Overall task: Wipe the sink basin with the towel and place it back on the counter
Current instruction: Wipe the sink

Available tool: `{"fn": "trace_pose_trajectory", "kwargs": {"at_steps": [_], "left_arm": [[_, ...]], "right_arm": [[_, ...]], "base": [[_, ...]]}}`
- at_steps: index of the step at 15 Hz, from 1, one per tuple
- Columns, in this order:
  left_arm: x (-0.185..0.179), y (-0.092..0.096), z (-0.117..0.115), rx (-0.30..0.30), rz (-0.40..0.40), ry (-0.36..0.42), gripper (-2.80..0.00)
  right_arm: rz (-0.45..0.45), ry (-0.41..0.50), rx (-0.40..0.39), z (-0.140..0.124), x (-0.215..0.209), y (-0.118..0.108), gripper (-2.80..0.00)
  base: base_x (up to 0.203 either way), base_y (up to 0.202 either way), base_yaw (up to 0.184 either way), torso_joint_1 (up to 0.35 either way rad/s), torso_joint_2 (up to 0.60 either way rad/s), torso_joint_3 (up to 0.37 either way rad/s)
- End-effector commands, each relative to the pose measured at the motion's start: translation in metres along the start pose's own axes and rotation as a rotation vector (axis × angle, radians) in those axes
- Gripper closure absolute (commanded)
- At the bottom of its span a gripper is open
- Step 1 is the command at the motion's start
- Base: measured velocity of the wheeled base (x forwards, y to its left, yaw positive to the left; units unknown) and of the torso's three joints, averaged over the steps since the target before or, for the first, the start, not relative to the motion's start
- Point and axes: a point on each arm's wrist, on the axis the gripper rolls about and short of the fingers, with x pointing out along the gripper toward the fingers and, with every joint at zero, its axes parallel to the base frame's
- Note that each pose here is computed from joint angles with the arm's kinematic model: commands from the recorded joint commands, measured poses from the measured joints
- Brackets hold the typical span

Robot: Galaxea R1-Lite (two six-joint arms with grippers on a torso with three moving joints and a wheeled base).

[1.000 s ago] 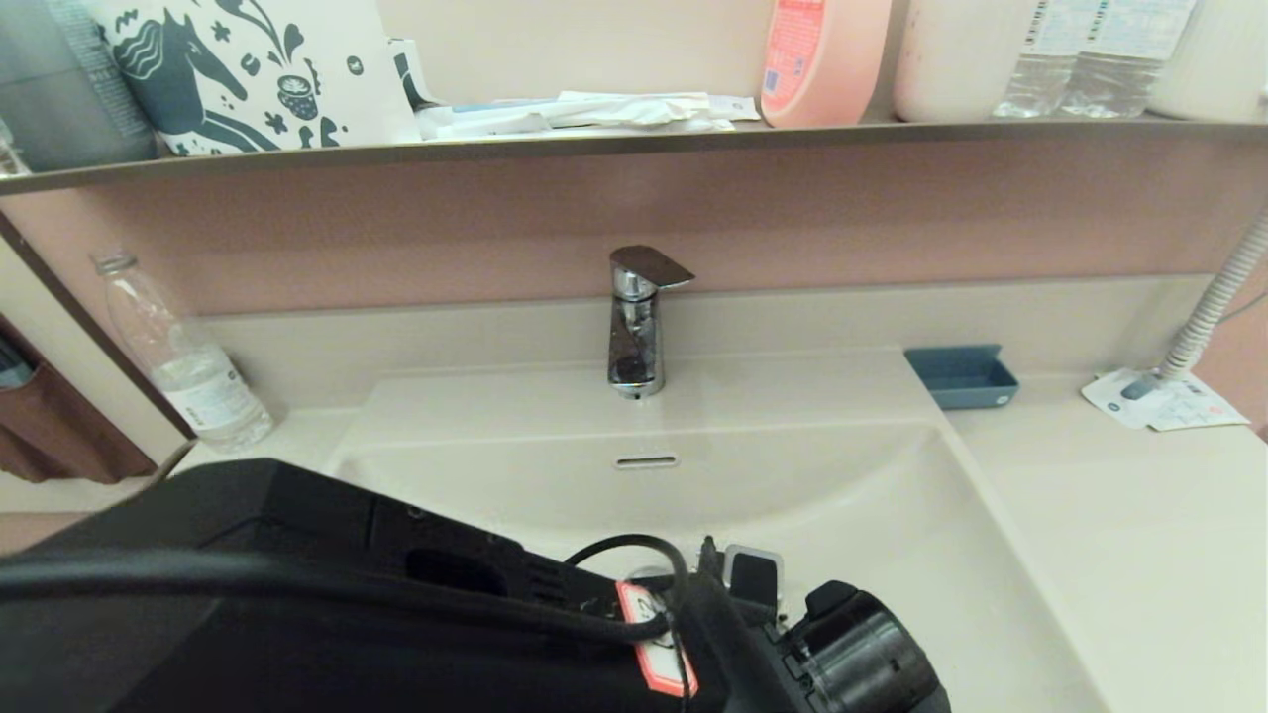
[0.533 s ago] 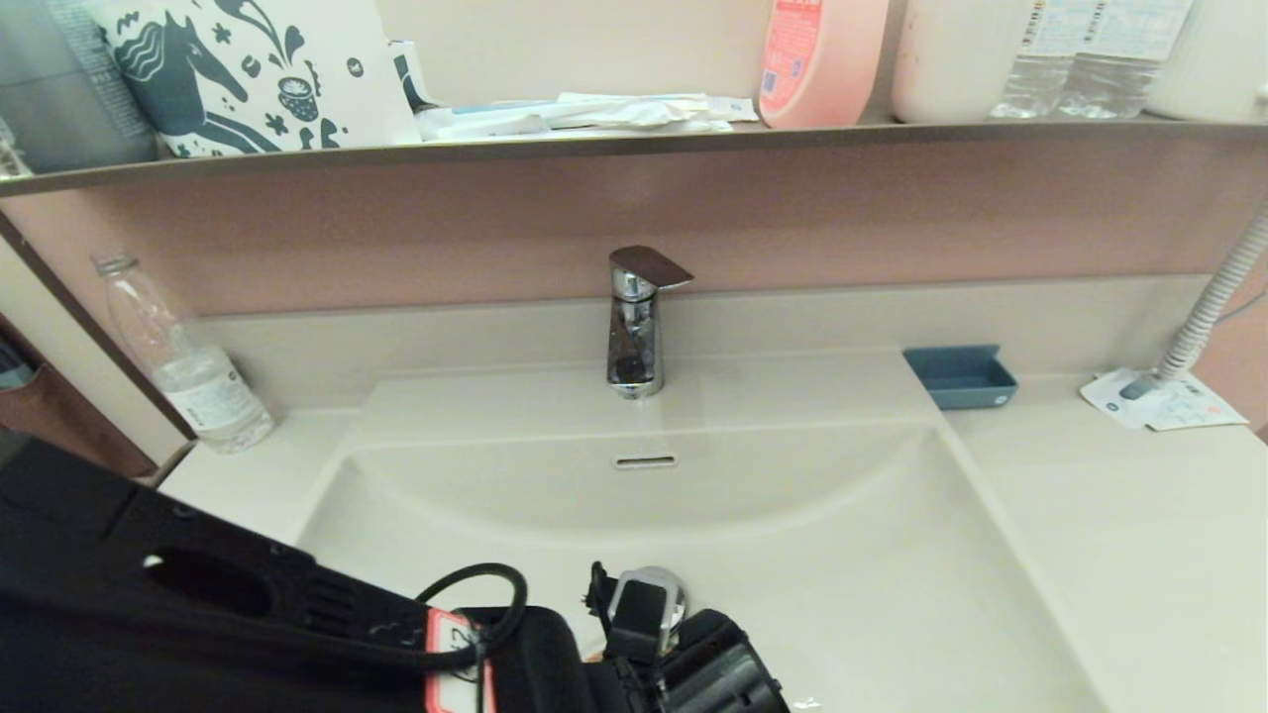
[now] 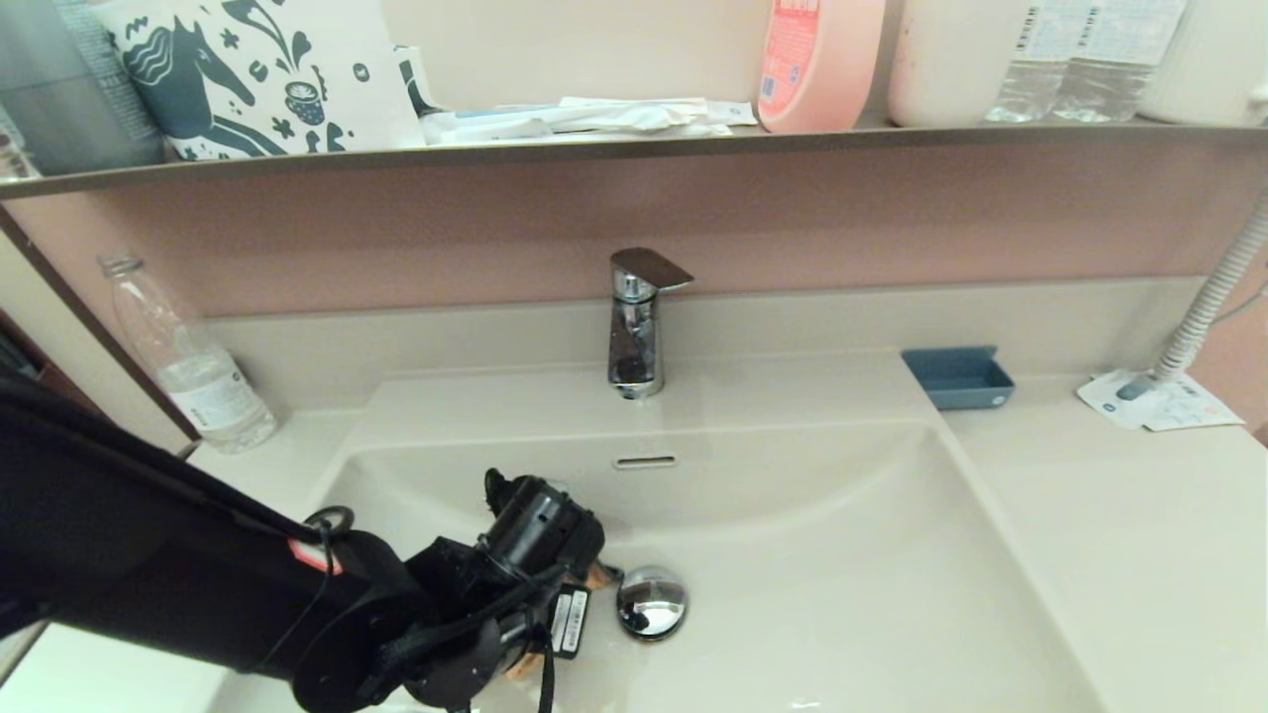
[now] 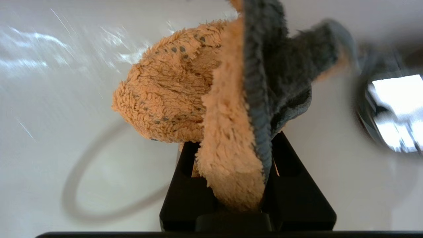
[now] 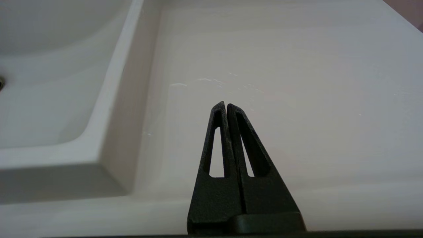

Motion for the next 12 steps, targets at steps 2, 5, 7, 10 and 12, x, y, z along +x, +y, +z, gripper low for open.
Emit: {"fn": "trace_pose_trajectory", "kwargs": {"at_steps": [2, 5, 7, 10, 12], "left_arm": [[0.011, -0.005, 0.009, -0.011, -0.006, -0.055, 0.0], [0.015, -0.025, 0.021, -0.047, -0.037, -0.085, 0.0], [0.013, -0.043, 0.026, -0.042, -0.07, -0.108, 0.0], [0.004, -0.07, 0.029, -0.043, -0.118, -0.123, 0.0], [-0.007, -0.084, 0.033, -0.04, -0.145, -0.123, 0.0]], "right_arm": [[0.0, 0.001, 0.0, 0.0, 0.0, 0.0, 0.0], [0.0, 0.001, 0.0, 0.0, 0.0, 0.0, 0.0], [0.0, 0.002, 0.0, 0.0, 0.0, 0.0, 0.0], [0.0, 0.001, 0.0, 0.0, 0.0, 0.0, 0.0], [0.0, 0.002, 0.0, 0.0, 0.0, 0.0, 0.0]], "base": [[0.0, 0.0, 0.0, 0.0, 0.0, 0.0], [0.0, 0.0, 0.0, 0.0, 0.0, 0.0], [0.0, 0.0, 0.0, 0.0, 0.0, 0.0], [0.0, 0.0, 0.0, 0.0, 0.0, 0.0], [0.0, 0.0, 0.0, 0.0, 0.0, 0.0]]}}
